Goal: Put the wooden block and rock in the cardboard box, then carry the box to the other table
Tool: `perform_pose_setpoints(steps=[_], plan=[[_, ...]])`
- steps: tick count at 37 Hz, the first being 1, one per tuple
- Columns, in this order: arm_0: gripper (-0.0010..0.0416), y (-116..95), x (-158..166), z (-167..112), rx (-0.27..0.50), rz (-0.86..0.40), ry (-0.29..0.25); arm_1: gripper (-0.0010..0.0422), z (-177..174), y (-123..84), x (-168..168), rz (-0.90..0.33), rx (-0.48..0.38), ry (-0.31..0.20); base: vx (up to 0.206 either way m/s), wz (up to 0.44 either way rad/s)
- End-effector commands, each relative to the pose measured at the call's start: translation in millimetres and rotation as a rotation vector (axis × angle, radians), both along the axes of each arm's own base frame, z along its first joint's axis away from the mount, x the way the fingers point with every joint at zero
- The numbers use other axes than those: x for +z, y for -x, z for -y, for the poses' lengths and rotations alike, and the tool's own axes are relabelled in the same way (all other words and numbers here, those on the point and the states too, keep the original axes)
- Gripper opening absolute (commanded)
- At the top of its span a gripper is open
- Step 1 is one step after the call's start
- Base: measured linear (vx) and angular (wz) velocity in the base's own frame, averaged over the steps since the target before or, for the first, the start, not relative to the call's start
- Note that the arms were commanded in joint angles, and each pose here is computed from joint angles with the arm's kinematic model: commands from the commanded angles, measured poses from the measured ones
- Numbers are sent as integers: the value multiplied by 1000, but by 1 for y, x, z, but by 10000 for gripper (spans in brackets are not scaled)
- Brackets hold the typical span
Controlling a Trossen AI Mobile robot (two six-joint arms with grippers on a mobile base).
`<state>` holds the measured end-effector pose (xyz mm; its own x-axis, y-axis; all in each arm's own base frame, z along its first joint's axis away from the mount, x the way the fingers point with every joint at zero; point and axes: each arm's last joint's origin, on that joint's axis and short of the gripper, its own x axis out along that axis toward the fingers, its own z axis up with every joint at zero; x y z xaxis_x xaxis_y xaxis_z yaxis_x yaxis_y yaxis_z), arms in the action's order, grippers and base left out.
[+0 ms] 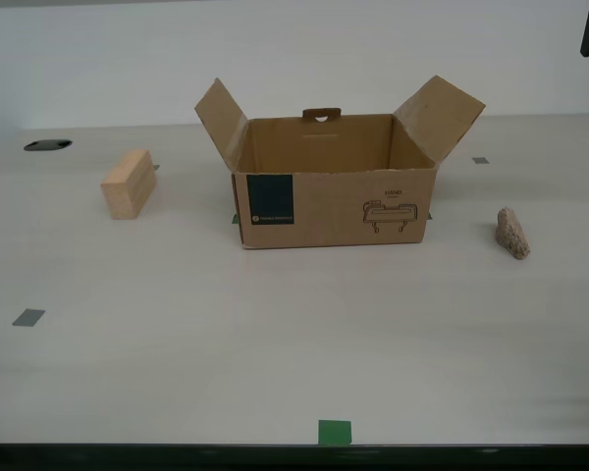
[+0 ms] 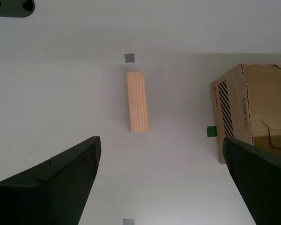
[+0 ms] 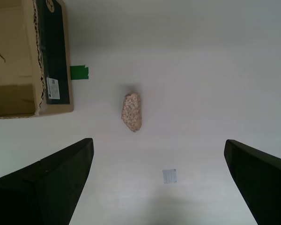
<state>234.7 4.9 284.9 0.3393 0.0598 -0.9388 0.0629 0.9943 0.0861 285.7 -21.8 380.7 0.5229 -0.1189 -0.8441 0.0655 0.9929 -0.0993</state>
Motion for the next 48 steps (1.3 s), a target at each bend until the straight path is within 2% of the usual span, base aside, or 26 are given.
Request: perform_pose_setpoints(steps=[1, 13, 17, 24, 48], plan=[[389, 1, -9, 0, 4, -20, -3, 355, 0, 0, 0, 2, 4, 2, 0, 0], [389, -4, -42, -1, 30, -55, 4, 355, 0, -1, 1, 8, 12, 8, 0, 0], [390, -11, -55, -4, 54, -109, 9, 355, 0, -1, 1, 8, 14, 8, 0, 0], [389, -27, -72, -12, 102, -120, 17, 355, 0, -1, 1, 7, 14, 8, 0, 0], [390, -51, -125, -33, 178, -238, 27, 355, 0, -1, -1, 5, 14, 8, 0, 0]])
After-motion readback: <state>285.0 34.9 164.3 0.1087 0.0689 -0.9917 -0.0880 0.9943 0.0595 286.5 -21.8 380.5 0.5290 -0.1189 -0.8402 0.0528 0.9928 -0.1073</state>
